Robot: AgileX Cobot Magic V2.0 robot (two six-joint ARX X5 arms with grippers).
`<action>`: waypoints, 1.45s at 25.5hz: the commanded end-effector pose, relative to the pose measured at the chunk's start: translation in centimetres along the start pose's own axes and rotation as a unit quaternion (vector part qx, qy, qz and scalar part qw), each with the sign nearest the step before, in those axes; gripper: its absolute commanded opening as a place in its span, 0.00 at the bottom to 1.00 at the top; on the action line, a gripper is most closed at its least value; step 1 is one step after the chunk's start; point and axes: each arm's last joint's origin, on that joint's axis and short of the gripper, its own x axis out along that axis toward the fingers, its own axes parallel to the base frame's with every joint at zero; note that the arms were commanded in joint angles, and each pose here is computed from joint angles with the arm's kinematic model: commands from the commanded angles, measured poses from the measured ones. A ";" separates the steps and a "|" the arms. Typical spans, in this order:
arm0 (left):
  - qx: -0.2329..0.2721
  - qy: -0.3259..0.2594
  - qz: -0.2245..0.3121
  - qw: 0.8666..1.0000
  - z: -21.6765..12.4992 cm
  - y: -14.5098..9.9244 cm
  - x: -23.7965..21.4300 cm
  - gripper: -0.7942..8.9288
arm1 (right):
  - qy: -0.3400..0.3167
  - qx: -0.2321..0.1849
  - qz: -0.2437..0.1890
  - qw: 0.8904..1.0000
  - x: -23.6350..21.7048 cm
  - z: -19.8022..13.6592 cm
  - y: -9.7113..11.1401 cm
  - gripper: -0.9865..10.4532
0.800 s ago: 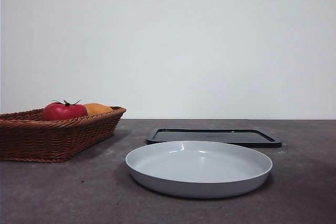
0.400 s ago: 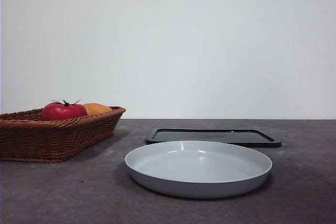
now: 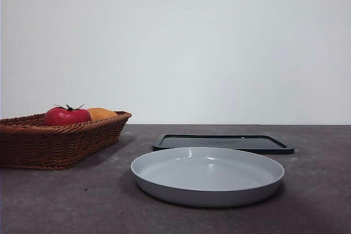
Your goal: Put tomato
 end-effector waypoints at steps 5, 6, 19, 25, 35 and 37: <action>0.006 0.043 -0.081 0.996 5.0 -1.7 2.3 0.10 | 0.096 0.028 0.098 0.990 3.2 4.2 1.3 0.09; 0.009 0.056 -0.094 0.994 5.4 -1.9 2.7 0.10 | 0.113 0.028 0.109 0.987 3.7 4.6 1.4 0.09; 0.036 0.227 -0.161 0.960 7.1 -4.0 7.9 0.10 | 0.270 -0.031 0.118 0.955 7.4 6.3 2.9 0.09; 0.031 0.250 -0.161 0.954 6.6 -4.0 8.4 0.11 | 0.284 -0.027 0.114 0.952 7.5 6.0 2.8 0.10; 0.032 0.247 -0.161 0.955 6.6 -4.0 8.4 0.85 | 0.273 -0.038 0.057 0.959 7.7 6.1 2.5 0.73; 0.032 0.247 -0.161 0.955 6.6 -4.0 8.4 0.85 | 0.273 -0.038 0.057 0.959 7.7 6.1 2.5 0.73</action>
